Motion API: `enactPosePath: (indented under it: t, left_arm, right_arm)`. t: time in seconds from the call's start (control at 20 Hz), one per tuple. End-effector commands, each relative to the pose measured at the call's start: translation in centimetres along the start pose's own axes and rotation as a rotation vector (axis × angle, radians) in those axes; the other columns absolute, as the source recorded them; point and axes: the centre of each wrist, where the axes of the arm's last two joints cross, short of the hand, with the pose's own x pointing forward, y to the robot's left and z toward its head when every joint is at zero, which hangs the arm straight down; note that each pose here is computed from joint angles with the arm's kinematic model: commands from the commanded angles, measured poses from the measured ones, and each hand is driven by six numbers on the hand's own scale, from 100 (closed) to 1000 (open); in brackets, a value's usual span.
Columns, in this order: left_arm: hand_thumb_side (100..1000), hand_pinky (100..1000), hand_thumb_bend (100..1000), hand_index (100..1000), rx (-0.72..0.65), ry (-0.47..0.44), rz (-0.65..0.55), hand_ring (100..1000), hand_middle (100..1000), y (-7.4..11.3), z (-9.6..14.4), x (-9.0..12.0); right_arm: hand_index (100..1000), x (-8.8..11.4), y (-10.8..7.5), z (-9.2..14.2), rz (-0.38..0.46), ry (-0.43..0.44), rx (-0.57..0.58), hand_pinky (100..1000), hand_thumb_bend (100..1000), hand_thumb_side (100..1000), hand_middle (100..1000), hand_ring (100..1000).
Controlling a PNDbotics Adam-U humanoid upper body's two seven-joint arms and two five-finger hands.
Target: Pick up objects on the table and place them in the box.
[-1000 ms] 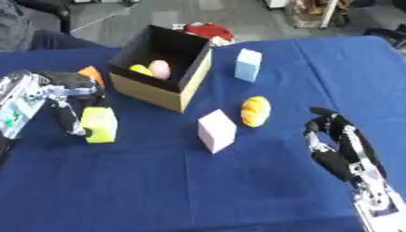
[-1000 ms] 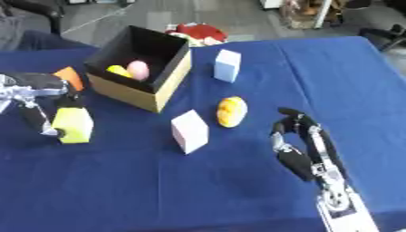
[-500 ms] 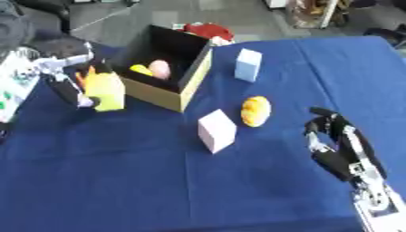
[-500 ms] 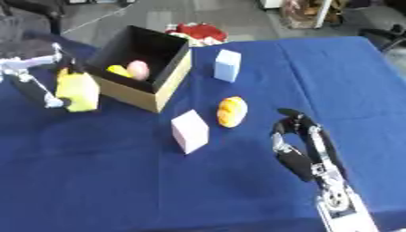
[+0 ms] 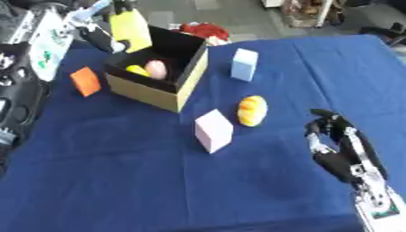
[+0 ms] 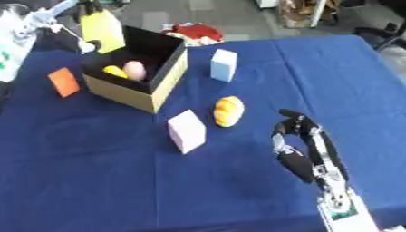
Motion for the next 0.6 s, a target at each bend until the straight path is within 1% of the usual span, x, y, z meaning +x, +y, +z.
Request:
enactPosePath:
  t: [0.05,0.15,0.3,0.35,0.4,0.45,0.5,0.6]
  left_arm:
    - [100,612,407,676,0.080,0.071,-0.004,491,460,-0.3,-1.2,0.2]
    - [103,634,421,696,0.125,0.108,0.002,514,482,-1.2,-1.6,0.5]
    - [179,664,470,738,0.147,0.136,0.008,555,531,-2.5,-1.9,0.9]
    - [186,665,473,740,0.147,0.141,0.013,558,534,-2.8,-2.0,1.0]
    - [267,700,531,804,0.148,0.144,0.022,613,606,-3.1,-2.0,1.0]
    - [285,707,545,819,0.146,0.145,0.029,623,621,-3.3,-1.9,1.0]
    - [355,730,619,861,0.146,0.142,0.031,662,674,-3.3,-1.9,0.9]
    - [438,758,704,889,0.147,0.135,0.033,706,733,-3.0,-1.7,0.6]
  right_arm:
    - [818,0.7,-0.2,-0.7,-0.004,-0.036,0.008,806,100,304,572,584]
    - [818,0.9,-0.2,-0.9,-0.006,-0.046,0.011,806,100,302,572,584]
    - [818,1.0,-0.2,-1.0,-0.008,-0.049,0.014,807,100,303,572,584]
    - [818,1.0,-0.2,-1.0,-0.009,-0.050,0.015,807,100,304,572,584]
    - [818,1.1,-0.1,-1.0,-0.010,-0.052,0.016,807,100,304,572,584]
    - [818,1.1,-0.1,-1.1,-0.011,-0.053,0.016,807,100,304,572,584]
    - [818,1.1,-0.1,-1.1,-0.011,-0.053,0.015,807,100,303,572,584]
    - [818,1.0,-0.2,-1.0,-0.010,-0.052,0.013,807,100,303,572,585]
